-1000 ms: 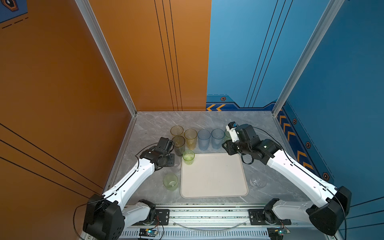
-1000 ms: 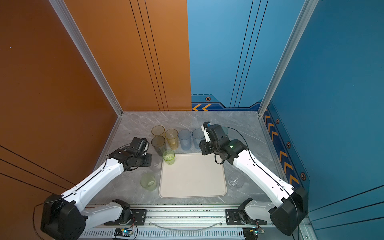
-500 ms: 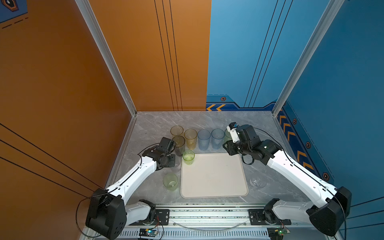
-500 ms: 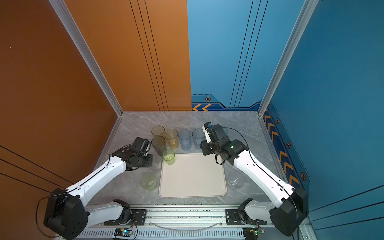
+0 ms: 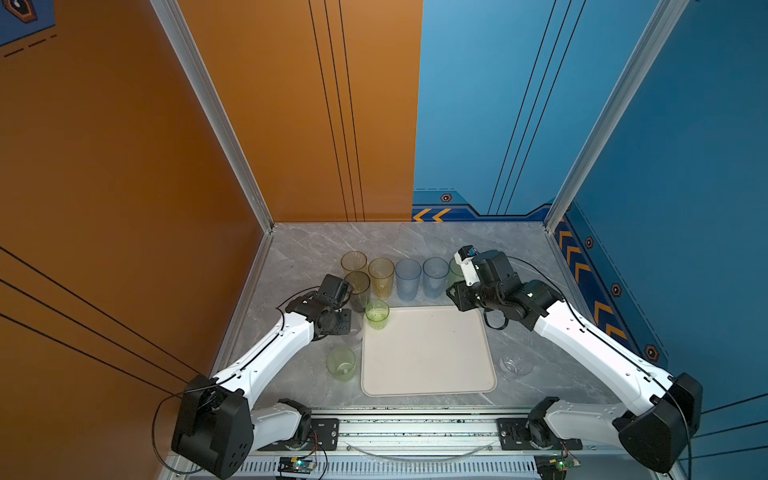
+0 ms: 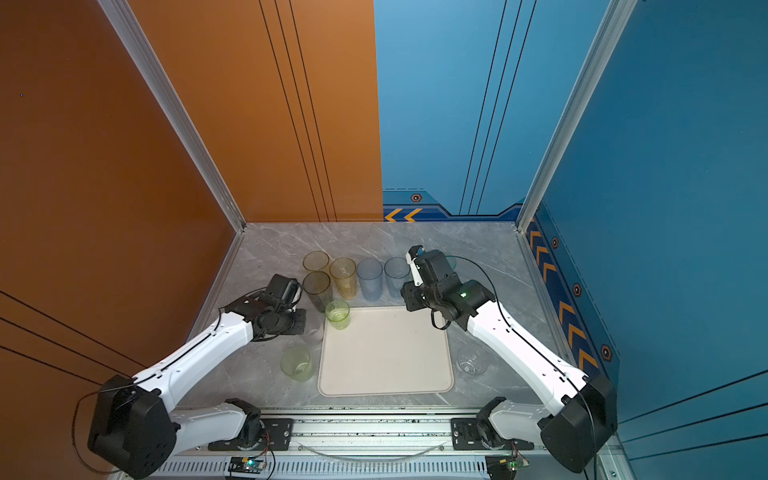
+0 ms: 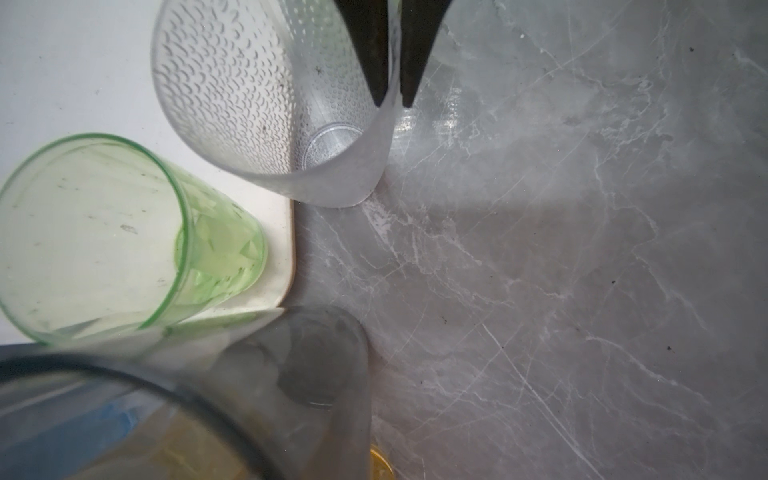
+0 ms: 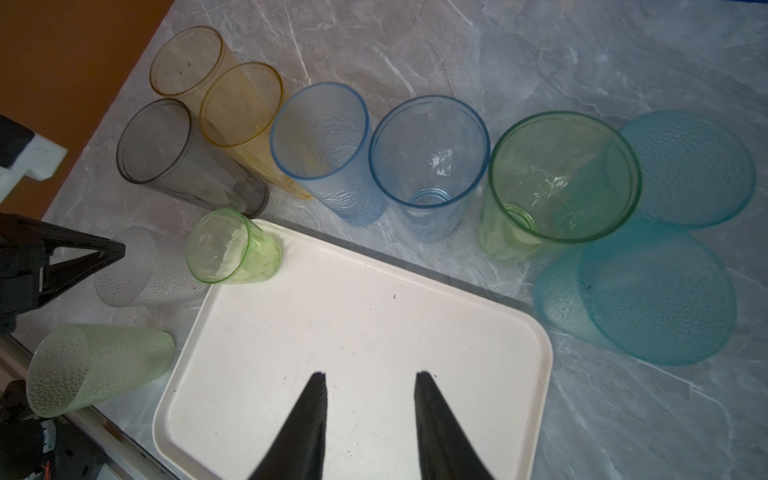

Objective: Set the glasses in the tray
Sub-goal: 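Lower left gripper to frosted clear cup while right arm withdraws toward far cups, then grasp the frosted clear cup with the left gripper and lift it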

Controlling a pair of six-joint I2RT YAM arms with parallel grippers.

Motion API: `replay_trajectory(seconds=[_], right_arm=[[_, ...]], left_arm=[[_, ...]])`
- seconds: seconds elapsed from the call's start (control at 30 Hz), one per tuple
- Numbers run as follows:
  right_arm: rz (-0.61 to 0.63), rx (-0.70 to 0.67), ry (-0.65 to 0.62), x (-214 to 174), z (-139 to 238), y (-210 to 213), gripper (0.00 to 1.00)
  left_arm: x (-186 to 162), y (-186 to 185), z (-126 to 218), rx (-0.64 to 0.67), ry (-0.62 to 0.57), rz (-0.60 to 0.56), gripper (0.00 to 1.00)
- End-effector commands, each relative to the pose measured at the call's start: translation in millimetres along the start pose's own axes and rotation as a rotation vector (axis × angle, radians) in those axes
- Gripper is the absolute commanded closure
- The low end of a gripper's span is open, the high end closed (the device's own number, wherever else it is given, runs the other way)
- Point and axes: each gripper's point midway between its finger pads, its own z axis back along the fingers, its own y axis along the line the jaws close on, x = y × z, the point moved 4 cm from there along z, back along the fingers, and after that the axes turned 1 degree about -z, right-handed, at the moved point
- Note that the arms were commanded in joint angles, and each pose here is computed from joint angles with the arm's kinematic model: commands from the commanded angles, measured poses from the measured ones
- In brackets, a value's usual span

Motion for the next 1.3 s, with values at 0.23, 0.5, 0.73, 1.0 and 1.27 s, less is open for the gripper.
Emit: replay_trajectory(seconds=[0.23,0.5,0.73,1.0,1.27], right_arm=[[-0.029,0.005,-0.033,1,11,-2,0.66],[-0.031,-0.004,-0.041,2,11,-4,0.66],[-0.060,-0.043,-0.055,3,16,-19,0.66],[-0.135,-0.113,-0.065,-1,27,-51,0.66],[-0.178,-0.138,-0.062,-5,29,-65,0.66]], left_arm=[[6,7,30,0.041,-0.073,-0.033,0.92],[20,14,76,0.041,-0.207,-0.028,0.92],[35,-1,122,-0.028,-0.308,-0.068,0.92],[46,-52,147,-0.143,-0.350,-0.213,0.92],[56,-124,118,-0.156,-0.245,-0.432,0.92]])
